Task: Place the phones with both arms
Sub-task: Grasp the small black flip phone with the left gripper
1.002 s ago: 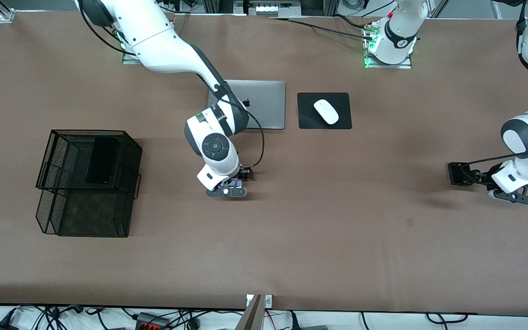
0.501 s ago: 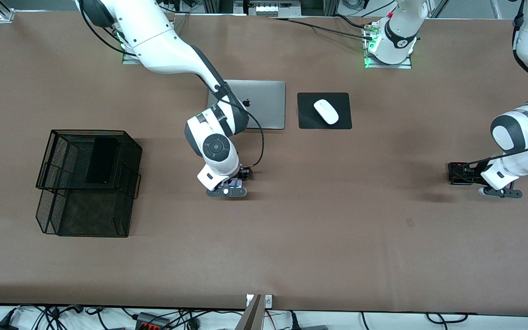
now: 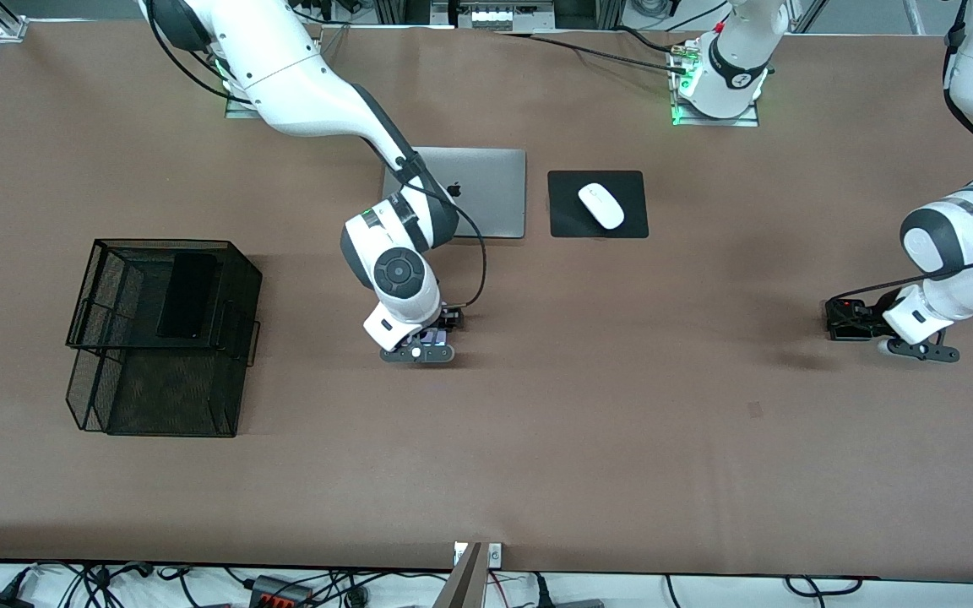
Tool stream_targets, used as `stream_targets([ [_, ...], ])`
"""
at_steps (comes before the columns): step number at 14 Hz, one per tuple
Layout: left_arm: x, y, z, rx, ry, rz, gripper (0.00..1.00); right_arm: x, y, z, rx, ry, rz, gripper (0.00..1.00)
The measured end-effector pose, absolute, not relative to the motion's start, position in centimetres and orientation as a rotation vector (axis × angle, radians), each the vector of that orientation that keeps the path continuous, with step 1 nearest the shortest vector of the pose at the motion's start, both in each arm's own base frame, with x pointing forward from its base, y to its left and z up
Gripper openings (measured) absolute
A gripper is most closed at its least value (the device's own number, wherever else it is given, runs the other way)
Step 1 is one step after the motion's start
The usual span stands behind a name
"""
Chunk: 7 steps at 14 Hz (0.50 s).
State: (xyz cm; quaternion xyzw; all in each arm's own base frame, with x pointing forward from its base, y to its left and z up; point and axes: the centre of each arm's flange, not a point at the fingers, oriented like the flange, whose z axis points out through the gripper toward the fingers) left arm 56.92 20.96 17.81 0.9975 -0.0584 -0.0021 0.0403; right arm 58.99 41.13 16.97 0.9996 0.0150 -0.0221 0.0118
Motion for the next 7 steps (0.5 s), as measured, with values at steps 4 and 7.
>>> stream_targets([
  [4,56.54,21.17,17.52,3.055,-0.195,-0.006,1.0,58.99,41.14,17.04,3.116,0.047,-0.072,0.84],
  [7,56.46,21.18,17.43,3.056,-0.21,-0.001,1.0,59.31,40.97,17.79,3.108,0.041,-0.083,0.84],
])
